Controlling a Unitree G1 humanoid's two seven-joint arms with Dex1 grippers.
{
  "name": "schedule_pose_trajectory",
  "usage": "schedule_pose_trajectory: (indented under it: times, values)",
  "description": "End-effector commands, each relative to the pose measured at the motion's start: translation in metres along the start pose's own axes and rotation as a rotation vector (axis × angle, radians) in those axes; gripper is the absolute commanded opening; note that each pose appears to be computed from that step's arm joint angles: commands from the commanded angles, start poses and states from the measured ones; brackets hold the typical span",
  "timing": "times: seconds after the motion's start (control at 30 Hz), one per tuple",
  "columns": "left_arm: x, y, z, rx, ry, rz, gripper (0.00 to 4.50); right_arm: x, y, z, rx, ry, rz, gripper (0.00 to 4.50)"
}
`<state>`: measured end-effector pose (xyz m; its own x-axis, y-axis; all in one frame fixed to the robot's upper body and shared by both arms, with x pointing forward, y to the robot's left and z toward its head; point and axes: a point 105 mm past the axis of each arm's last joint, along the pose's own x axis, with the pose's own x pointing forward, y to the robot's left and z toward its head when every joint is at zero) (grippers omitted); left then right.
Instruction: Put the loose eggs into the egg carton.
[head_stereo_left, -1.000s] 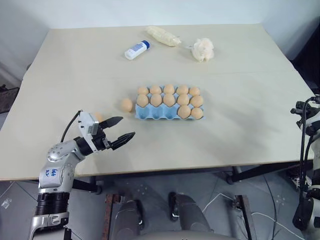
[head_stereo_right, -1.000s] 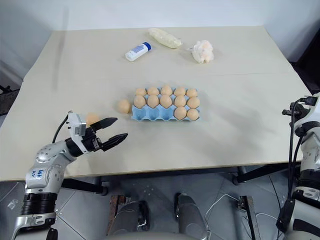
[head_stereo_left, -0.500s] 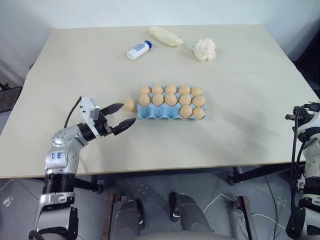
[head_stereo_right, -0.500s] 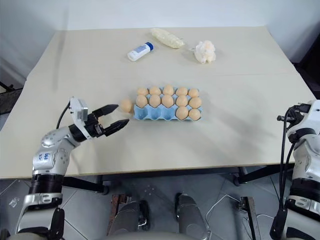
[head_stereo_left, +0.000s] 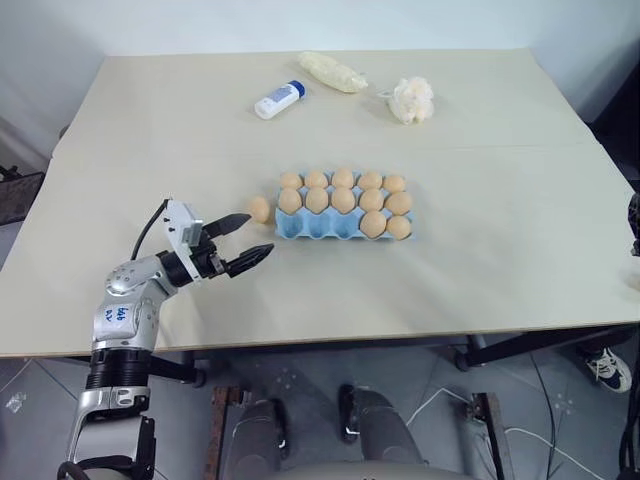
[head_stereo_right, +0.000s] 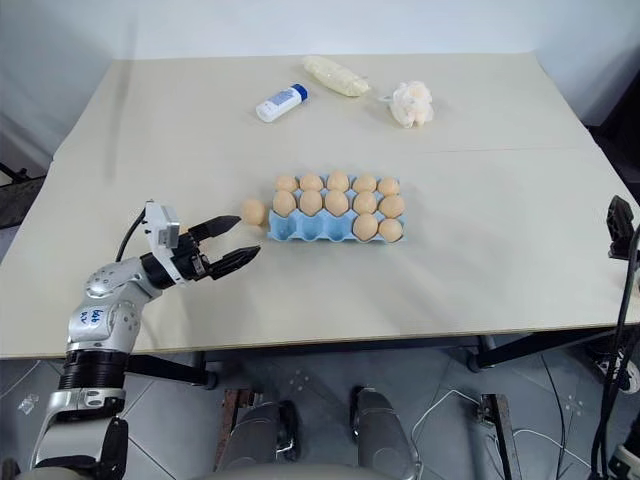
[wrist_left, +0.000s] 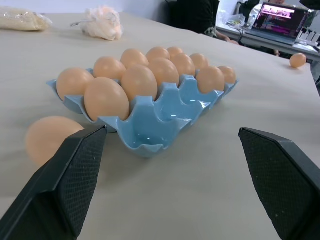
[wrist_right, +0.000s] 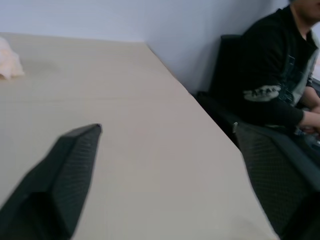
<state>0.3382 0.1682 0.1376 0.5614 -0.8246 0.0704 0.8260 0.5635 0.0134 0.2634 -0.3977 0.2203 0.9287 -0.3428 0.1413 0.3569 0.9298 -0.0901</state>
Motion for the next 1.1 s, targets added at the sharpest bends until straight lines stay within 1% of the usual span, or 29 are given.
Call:
schedule_pose_trajectory:
  times: [0.03, 0.23, 0.37, 0.5, 0.63, 0.73, 1.1]
  values:
    - [0.005, -0.007, 0.004, 0.02, -0.025, -0.021, 4.5, -0.012, -0.026, 0.014, -0.018, -0.048, -0.136, 4.48]
    - [0.009, -0.014, 0.004, 0.014, -0.039, -0.04, 4.5, -0.023, -0.055, 0.007, -0.008, -0.028, -0.287, 4.48]
    - [0.009, -0.02, 0.004, 0.011, -0.048, -0.044, 4.5, -0.026, -0.059, 0.003, 0.004, -0.009, -0.3, 4.48]
    - [0.01, -0.025, 0.002, 0.002, -0.051, -0.04, 4.5, -0.026, -0.065, -0.013, 0.024, 0.037, -0.33, 4.48]
    - [0.01, -0.03, 0.0, -0.01, -0.055, -0.035, 4.5, -0.02, -0.073, -0.027, 0.034, 0.062, -0.373, 4.48]
    - [0.01, -0.033, 0.0, -0.013, -0.059, -0.028, 4.5, -0.013, -0.08, -0.032, 0.04, 0.067, -0.403, 4.48]
    - [-0.001, -0.044, -0.004, -0.038, -0.055, 0.015, 4.5, 0.025, -0.089, -0.051, 0.082, 0.111, -0.391, 4.48]
